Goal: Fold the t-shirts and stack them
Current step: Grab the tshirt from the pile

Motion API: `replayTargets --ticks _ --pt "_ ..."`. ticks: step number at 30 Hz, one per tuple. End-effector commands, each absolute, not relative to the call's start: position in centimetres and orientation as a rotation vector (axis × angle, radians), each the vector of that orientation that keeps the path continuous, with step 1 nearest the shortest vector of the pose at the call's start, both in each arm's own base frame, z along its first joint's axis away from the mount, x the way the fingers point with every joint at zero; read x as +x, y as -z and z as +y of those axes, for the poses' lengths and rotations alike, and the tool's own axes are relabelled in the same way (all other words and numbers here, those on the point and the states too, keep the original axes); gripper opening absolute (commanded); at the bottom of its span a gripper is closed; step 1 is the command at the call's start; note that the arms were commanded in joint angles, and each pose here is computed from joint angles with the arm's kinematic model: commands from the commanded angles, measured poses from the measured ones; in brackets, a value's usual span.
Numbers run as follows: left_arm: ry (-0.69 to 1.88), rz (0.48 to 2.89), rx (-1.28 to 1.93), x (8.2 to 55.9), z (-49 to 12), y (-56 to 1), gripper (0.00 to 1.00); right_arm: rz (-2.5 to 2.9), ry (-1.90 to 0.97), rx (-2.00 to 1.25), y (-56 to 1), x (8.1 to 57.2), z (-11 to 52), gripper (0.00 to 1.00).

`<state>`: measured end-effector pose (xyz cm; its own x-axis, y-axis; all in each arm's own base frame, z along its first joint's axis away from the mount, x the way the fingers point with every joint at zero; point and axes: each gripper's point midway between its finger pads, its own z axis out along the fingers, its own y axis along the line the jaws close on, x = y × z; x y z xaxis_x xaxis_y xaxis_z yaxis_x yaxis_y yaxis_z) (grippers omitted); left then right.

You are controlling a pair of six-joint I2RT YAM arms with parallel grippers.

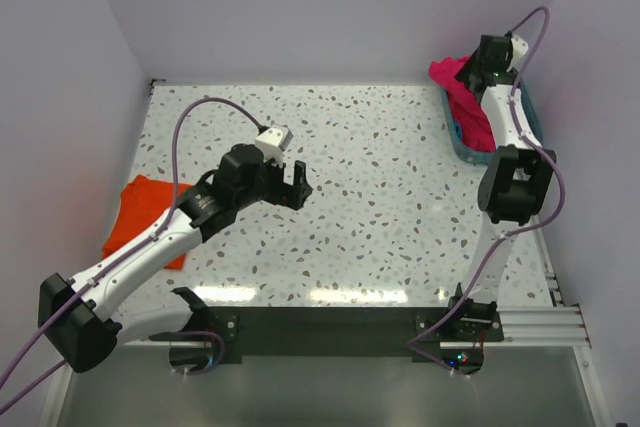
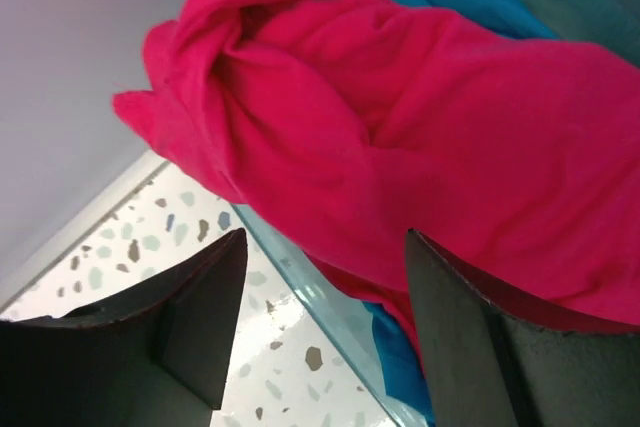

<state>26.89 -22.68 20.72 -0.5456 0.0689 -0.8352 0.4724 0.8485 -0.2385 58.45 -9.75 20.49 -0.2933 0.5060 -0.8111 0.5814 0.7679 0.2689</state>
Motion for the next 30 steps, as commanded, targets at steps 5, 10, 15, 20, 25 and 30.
replayTargets --ticks 5,10,15,20,25,30 --pt "0.563 2.073 0.423 27.2 -22.8 -21.5 1.0 1.909 0.206 0.806 -17.5 61.2 -11.5 0.67" --pt "0.584 2.078 0.434 27.1 -23.0 -21.4 1.0 1.905 0.237 0.806 -16.2 61.4 -12.0 0.62" --pt "0.584 2.077 0.424 27.3 -22.8 -21.5 1.0 1.871 0.243 0.797 -17.5 61.5 -12.2 0.32" --pt "0.581 2.075 0.419 27.4 -22.7 -21.5 1.0 1.834 0.226 0.779 -20.4 61.4 -12.2 0.0" --pt "0.576 2.075 0.41 27.6 -22.4 -21.5 1.0 1.724 0.196 0.757 -26.5 59.9 -12.0 0.0" --pt "0.577 2.071 0.402 27.8 -22.3 -21.7 1.0 1.616 0.159 0.714 -32.3 57.9 -10.8 0.0"
